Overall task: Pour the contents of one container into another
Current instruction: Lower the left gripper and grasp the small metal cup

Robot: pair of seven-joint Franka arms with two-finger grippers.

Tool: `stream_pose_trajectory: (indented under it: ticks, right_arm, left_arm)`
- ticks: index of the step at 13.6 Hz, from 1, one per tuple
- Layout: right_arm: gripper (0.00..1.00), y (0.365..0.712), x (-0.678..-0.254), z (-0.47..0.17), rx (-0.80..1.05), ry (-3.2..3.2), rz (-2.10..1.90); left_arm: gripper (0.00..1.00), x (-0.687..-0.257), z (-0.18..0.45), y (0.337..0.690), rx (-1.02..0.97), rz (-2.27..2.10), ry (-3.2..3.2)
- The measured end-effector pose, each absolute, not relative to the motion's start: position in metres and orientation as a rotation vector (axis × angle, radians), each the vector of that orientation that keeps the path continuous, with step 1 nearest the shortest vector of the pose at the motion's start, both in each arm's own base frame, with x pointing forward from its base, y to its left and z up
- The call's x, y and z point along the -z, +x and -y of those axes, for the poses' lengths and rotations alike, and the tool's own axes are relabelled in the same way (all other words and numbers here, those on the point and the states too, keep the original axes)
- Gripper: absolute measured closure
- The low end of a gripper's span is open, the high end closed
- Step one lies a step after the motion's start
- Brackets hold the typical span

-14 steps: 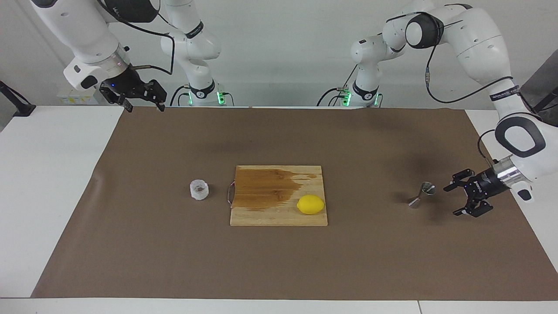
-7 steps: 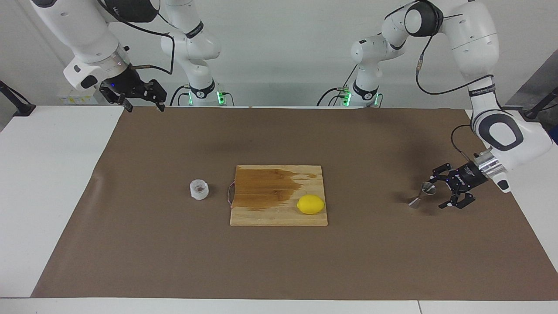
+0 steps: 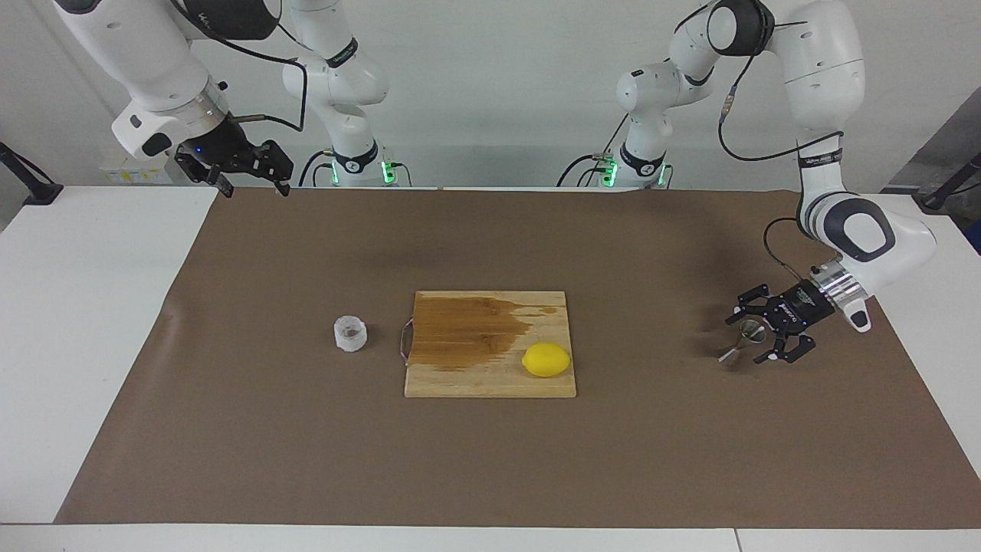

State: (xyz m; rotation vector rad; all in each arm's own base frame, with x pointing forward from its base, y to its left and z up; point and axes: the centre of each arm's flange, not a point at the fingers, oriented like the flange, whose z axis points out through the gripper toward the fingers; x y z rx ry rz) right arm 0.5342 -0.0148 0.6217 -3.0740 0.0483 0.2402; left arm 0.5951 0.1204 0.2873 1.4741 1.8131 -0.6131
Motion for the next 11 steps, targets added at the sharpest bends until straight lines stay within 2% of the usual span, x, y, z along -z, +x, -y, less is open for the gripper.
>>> stream_pose_trajectory:
  ticks: [6, 7, 8, 11]
  right_arm:
    - [0.0, 0.534, -0.622, 0.015, -0.24, -3.074, -0.048]
    - [0.0, 0.534, -0.622, 0.015, -0.24, -3.074, -0.048]
    - [0.0, 0.534, -0.622, 0.015, -0.24, -3.074, -0.048]
    - [0.0, 0.534, -0.622, 0.015, -0.24, -3.074, -0.048]
  left_arm:
    - [0.05, -0.269, -0.12, 0.576, 0.625, -1.869, 1.36]
    - [0.14, -0.266, -0.122, 0.573, 0.621, -1.881, 1.351]
    - [0.29, -0.265, -0.123, 0.571, 0.622, -1.885, 1.344]
    - [0.33, -0.269, -0.121, 0.571, 0.619, -1.878, 1.314]
